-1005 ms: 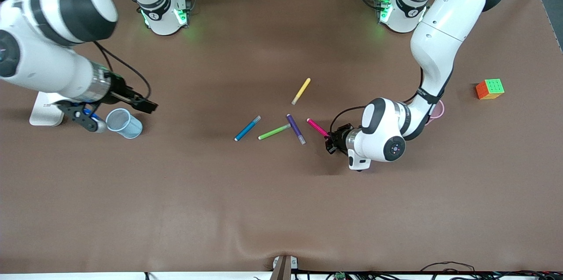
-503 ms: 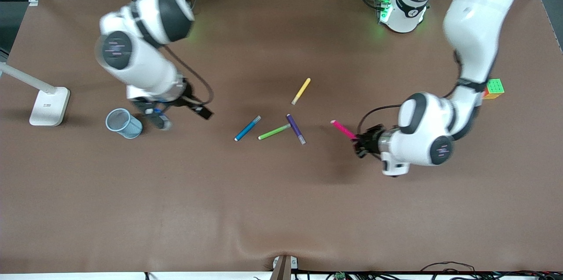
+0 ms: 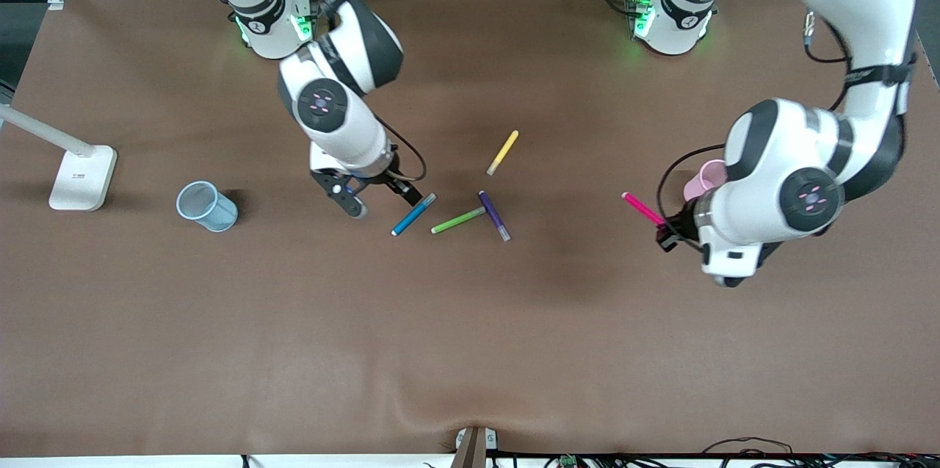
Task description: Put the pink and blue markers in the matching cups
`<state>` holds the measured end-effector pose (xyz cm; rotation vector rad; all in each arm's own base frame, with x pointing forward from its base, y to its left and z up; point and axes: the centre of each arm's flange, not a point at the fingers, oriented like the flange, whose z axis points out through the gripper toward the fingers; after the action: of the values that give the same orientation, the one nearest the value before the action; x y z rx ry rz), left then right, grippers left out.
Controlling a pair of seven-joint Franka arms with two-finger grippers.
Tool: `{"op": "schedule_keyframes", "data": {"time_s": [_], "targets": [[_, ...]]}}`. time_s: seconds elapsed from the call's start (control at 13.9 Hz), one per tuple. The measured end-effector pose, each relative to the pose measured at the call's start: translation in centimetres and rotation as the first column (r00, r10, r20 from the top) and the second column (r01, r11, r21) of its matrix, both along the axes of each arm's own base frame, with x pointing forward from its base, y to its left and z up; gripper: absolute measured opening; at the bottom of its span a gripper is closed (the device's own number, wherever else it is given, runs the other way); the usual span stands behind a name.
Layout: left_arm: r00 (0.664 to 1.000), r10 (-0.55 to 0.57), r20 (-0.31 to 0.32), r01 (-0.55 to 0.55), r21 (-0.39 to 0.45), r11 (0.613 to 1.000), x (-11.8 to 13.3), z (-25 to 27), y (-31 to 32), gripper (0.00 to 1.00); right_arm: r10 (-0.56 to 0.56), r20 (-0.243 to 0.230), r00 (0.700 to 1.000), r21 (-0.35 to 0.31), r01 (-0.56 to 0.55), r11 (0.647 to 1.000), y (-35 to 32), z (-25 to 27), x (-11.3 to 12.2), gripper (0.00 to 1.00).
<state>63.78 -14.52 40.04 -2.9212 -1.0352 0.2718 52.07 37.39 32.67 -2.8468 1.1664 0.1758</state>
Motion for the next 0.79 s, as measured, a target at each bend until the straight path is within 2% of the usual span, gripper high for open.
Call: {"op": "schedule_keyframes", "data": {"time_s": [0.29, 0.43, 0.57, 0.65, 0.79], "targets": [[0.997, -0.046, 0.058, 0.045, 0.016, 0.999, -1.7, 4.5, 5.7, 0.17, 0.015, -0.027, 1.000, -0.042, -0.016, 0.999, 2.0, -5.0, -1.3, 0.98], [0.993, -0.069, 0.097, 0.067, 0.024, 0.997, -2.8, 5.5, 8.4, 0.17, 0.005, -0.022, 1.000, -0.053, -0.006, 0.999, 2.8, -6.8, -1.8, 0.93], [0.987, -0.078, 0.142, 0.073, 0.037, 0.997, -4.2, 5.5, 9.7, 0.17, -0.023, -0.016, 1.000, -0.057, 0.022, 0.998, 3.3, -8.2, -2.1, 0.81], [0.985, -0.080, 0.153, 0.075, 0.043, 0.996, -4.8, 5.4, 10.0, 0.17, -0.026, -0.014, 1.000, -0.058, 0.025, 0.998, 3.5, -9.0, -2.2, 0.81], [0.980, -0.092, 0.178, 0.084, 0.052, 0.995, -5.9, 5.0, 10.4, 0.17, -0.022, -0.014, 1.000, -0.063, 0.021, 0.998, 3.9, -10.5, -2.5, 0.62]]}}
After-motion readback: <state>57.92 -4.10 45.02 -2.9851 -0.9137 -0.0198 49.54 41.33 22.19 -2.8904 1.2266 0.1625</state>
